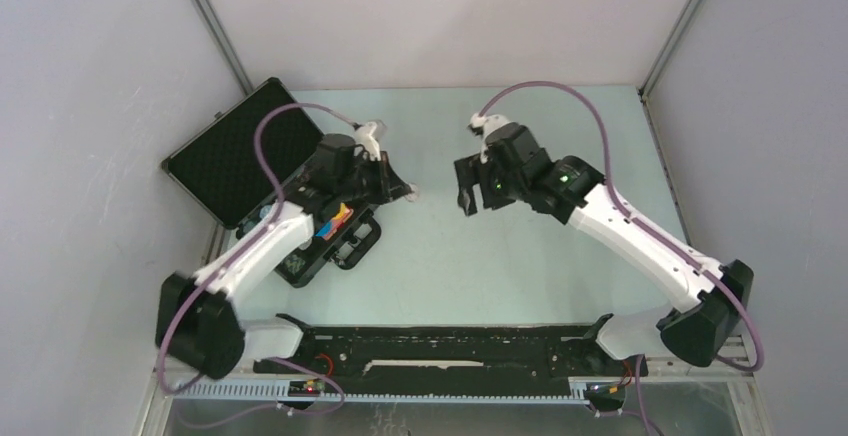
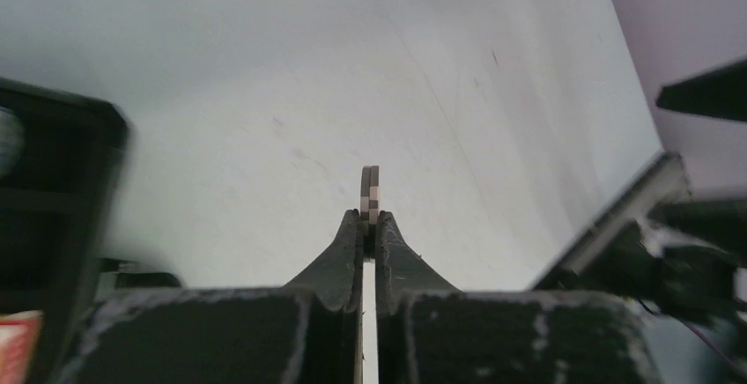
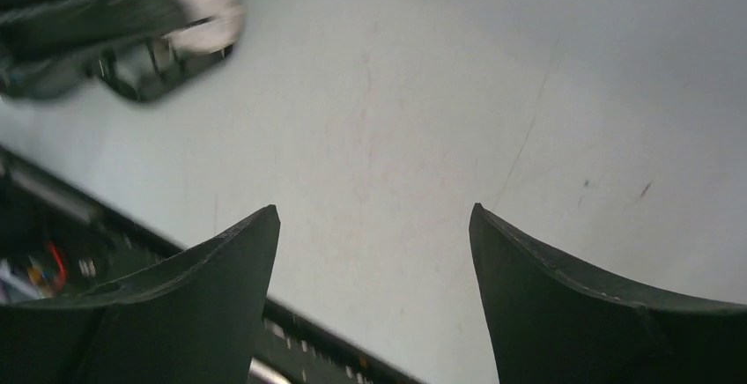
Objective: Pack up texas hold em set
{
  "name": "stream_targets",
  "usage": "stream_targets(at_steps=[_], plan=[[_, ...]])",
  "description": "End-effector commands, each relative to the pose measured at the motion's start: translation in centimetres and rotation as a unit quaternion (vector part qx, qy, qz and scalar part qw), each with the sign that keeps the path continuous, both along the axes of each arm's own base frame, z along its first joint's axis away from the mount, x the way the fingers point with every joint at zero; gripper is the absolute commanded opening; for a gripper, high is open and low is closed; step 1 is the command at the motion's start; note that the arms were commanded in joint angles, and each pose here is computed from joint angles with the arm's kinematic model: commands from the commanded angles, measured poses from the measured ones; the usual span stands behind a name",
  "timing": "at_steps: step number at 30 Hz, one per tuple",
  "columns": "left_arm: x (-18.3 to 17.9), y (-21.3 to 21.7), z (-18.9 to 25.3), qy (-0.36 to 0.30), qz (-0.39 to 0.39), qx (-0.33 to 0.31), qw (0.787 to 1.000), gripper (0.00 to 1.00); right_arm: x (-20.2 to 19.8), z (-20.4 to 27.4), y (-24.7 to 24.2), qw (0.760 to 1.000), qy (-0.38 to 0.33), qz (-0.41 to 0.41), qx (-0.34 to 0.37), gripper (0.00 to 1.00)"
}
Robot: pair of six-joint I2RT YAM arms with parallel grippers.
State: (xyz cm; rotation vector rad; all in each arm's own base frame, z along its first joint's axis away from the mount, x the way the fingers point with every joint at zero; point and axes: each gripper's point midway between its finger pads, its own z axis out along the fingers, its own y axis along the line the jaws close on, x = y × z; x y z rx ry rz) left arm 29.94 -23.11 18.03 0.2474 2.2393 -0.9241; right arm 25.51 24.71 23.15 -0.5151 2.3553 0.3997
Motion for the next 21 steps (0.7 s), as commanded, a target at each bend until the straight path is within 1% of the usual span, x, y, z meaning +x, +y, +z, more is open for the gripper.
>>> stream_targets(at_steps=[1,3,5,8,9,12,14,16,17,18,19,21], plan=[[2.0,5.8,5.3,-0.160,0.111,0.092,0.977,0.00,6.5,4.7,-0.1,0.981,-0.119,-0.078,0.135,0.88],[1.4,7.3,5.7,-0.168,0.126,0.119,0.970,0.00,9.2,5.2,-0.7,0.967,-0.164,-0.106,0.163,0.88],[0.8,9.0,5.7,-0.164,0.140,0.160,0.963,0.00,11.7,5.3,-1.1,0.954,-0.193,-0.125,0.190,0.88],[-0.7,12.4,5.1,-0.145,0.168,0.232,0.947,0.00,14.6,4.5,-1.1,0.944,-0.205,-0.136,0.218,0.86],[-1.6,13.8,4.4,-0.128,0.183,0.258,0.940,0.00,15.2,3.6,-0.8,0.946,-0.203,-0.132,0.215,0.85],[-3.4,16.9,2.2,-0.083,0.216,0.325,0.917,0.00,15.8,-0.7,0.1,0.957,-0.189,-0.115,0.188,0.81],[-4.3,18.8,0.7,-0.058,0.224,0.376,0.897,0.00,15.7,-3.4,0.1,0.964,-0.165,-0.116,0.175,0.80],[-5.0,20.5,-0.9,-0.035,0.221,0.432,0.874,0.00,15.0,-3.9,0.8,0.966,-0.149,-0.091,0.189,0.80],[-5.3,21.2,-1.7,-0.023,0.215,0.456,0.863,0.00,14.8,-3.7,0.9,0.966,-0.153,-0.082,0.193,0.80],[-5.4,21.5,-2.3,-0.005,0.211,0.465,0.860,0.00,14.5,-3.3,0.9,0.965,-0.161,-0.073,0.193,0.80],[-5.4,21.4,-2.9,0.011,0.196,0.465,0.863,0.00,14.3,-2.5,0.8,0.963,-0.176,-0.068,0.194,0.81],[-5.4,21.4,-3.5,0.027,0.185,0.478,0.858,0.00,14.1,-2.4,0.3,0.960,-0.187,-0.068,0.195,0.83]])
